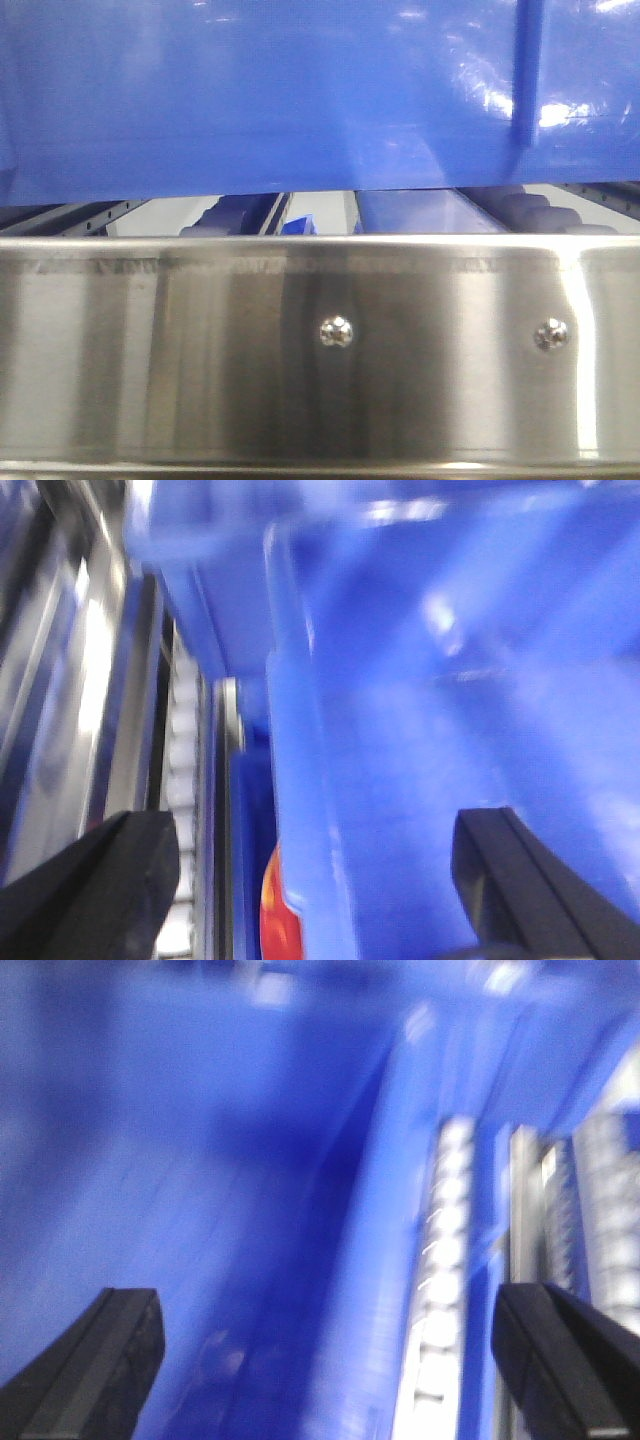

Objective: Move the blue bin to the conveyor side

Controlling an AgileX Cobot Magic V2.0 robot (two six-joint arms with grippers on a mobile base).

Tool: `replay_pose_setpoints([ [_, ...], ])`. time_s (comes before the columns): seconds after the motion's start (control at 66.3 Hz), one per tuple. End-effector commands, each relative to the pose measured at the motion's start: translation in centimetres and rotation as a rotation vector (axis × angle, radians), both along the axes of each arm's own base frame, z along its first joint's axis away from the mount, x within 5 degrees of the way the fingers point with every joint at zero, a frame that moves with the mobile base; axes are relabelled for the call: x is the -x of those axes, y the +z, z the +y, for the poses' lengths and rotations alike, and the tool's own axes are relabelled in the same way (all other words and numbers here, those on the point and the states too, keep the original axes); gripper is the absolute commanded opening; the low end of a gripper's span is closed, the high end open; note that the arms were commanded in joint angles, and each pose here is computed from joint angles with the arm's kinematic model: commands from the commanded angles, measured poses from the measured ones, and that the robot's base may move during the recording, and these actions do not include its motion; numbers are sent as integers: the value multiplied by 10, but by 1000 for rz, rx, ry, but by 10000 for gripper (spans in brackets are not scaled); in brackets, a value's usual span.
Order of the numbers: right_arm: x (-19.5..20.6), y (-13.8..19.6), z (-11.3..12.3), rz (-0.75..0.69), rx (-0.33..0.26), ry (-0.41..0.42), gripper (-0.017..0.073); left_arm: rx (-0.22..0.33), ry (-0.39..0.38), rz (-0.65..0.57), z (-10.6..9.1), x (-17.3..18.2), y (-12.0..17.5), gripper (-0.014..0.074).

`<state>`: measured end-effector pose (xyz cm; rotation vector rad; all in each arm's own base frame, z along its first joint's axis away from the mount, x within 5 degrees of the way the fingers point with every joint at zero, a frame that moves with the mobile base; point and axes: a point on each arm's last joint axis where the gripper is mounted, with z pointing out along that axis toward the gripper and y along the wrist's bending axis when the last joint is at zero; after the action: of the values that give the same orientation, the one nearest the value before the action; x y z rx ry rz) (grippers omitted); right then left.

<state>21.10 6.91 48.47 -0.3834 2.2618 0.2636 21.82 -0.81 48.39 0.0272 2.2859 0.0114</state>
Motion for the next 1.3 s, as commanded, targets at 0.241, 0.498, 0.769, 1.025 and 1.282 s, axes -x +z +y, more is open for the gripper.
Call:
replay_pose_setpoints([
  [0.241, -16, -6, -6, 7, 75, -124, 550, 17, -6, 35, 3, -16, -8, 461],
  [0.498, -38, -23, 1, 71, 96, -123, 550, 6, -1, 119, 3, -39, -30, 461],
  [0.769, -59, -40, 7, 147, 76, -166, 550, 1, 1, 184, 3, -51, -48, 461],
  [1.025, -69, -49, 10, 178, 83, -170, 550, 0, 1, 206, 3, -57, -54, 461],
  [1.282, -73, -54, 11, 192, 89, -170, 550, 43, -5, 259, -1, -74, -69, 461],
])
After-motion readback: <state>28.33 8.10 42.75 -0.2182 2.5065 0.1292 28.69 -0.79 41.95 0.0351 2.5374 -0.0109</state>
